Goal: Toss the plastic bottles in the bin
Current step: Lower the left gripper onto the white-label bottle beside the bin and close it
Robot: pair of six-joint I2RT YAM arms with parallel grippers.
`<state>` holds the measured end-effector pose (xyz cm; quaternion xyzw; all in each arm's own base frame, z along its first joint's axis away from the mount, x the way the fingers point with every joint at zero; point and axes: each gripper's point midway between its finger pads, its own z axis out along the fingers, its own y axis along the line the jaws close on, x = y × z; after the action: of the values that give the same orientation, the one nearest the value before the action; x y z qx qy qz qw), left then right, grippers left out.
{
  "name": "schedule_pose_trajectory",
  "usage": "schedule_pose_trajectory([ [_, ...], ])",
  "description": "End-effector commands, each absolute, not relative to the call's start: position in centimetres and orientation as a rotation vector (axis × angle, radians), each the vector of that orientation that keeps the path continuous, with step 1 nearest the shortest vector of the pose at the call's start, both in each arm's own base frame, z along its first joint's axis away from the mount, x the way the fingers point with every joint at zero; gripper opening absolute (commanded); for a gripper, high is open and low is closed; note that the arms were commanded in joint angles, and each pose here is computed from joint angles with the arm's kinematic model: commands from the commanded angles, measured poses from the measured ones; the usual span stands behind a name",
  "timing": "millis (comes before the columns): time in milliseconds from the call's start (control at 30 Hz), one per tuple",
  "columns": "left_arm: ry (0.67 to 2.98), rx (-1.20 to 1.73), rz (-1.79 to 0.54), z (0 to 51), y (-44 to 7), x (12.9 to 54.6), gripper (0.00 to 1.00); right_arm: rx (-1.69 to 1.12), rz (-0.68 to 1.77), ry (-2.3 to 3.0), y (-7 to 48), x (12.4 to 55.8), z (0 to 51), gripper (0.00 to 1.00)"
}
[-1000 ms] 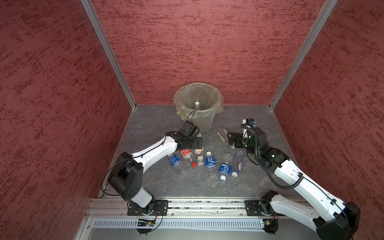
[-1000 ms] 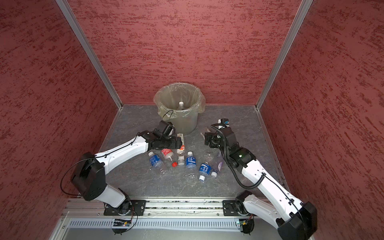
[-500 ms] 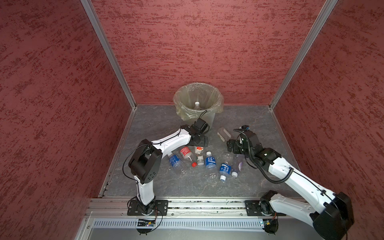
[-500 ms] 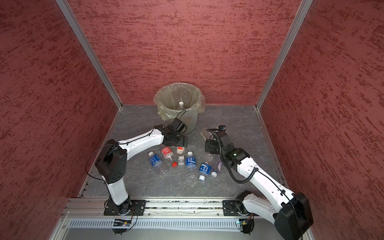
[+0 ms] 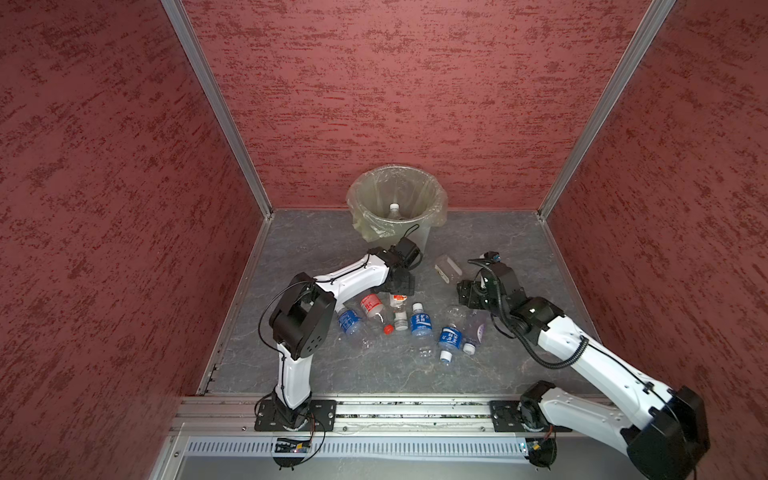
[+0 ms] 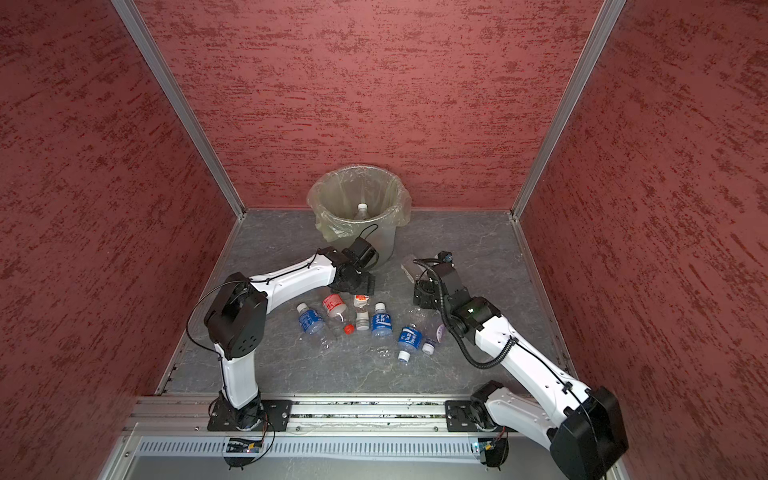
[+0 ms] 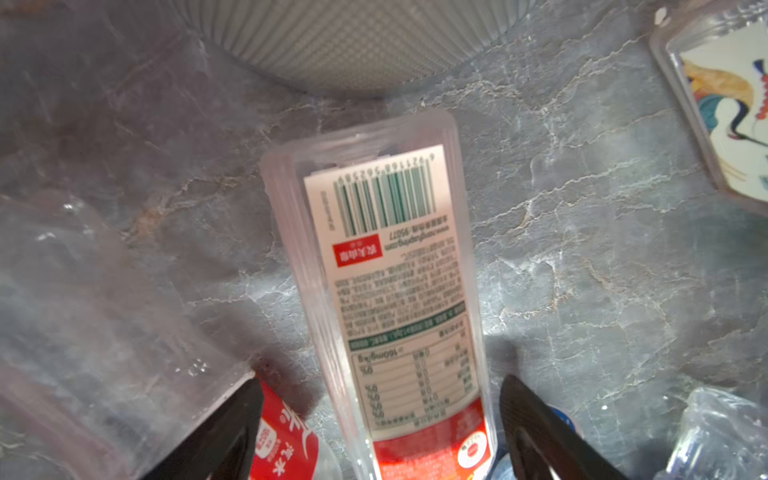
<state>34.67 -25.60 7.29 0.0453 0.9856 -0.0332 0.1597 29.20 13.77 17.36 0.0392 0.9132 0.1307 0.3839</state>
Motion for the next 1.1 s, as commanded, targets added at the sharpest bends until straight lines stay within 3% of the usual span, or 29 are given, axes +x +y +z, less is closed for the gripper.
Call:
schedule_pose_trajectory([
  [0, 2.817, 0.126, -0.086, 6.8, -26.1, 35.0, 0.85, 0.132, 0.326, 2.299, 13.2, 29.2, 17.8, 0.80],
  [433, 2.818, 0.206, -0.092, 4.6, -28.0, 35.0, 0.78, 0.122, 0.346, 2.287, 13.3, 29.1, 18.2, 0.75],
  [567, 2.812, 0.236, -0.095, 4.7, -28.2, 34.3, 0.62, 0.118, 0.346, 2.285, 13.3, 29.1, 18.4, 0.74],
  [933, 2.831, 0.309, -0.107, 4.7, -28.6, 32.5, 0.64, 0.113, 0.356, 2.283, 13.6, 29.3, 18.3, 0.74],
  [1067, 2.817, 0.306, -0.107, 4.9, -28.6, 32.5, 0.60, 0.109, 0.360, 2.285, 13.8, 29.3, 18.3, 0.74],
])
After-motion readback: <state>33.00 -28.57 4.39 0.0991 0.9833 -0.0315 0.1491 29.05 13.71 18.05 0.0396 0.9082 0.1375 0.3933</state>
